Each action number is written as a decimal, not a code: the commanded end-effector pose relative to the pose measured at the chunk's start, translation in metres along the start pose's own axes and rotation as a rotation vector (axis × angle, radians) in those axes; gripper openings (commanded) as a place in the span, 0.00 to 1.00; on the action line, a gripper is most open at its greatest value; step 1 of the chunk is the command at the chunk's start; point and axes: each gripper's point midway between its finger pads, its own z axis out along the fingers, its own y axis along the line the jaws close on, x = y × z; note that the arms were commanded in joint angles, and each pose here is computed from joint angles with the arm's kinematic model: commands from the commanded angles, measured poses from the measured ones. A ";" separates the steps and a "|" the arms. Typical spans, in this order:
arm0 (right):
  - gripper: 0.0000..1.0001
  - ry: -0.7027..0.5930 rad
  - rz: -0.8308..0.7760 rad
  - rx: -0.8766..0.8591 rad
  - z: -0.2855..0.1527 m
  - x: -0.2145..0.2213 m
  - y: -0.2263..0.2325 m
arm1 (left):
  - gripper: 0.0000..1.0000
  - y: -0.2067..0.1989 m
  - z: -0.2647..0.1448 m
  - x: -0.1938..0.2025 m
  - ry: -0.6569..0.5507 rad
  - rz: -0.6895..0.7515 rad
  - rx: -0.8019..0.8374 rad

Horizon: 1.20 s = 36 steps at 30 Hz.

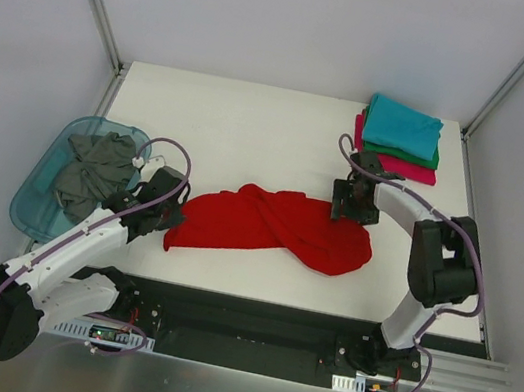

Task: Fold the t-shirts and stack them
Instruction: Flatten out the tshirt

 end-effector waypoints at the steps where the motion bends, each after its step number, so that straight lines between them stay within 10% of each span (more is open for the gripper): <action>1: 0.72 -0.055 -0.055 -0.053 0.001 -0.020 0.008 | 0.00 0.007 0.001 -0.003 -0.017 0.024 -0.027; 18: 0.66 -0.087 -0.074 -0.076 0.012 -0.040 0.015 | 0.00 0.010 0.009 0.001 0.004 0.051 -0.059; 28: 0.01 -0.134 -0.054 -0.038 -0.001 -0.048 0.008 | 0.00 0.015 0.010 -0.009 -0.037 0.063 -0.100; 36: 0.01 -0.378 -0.077 -0.063 -0.100 -0.070 -0.001 | 0.00 -0.018 -0.024 -0.051 -0.143 -0.035 0.029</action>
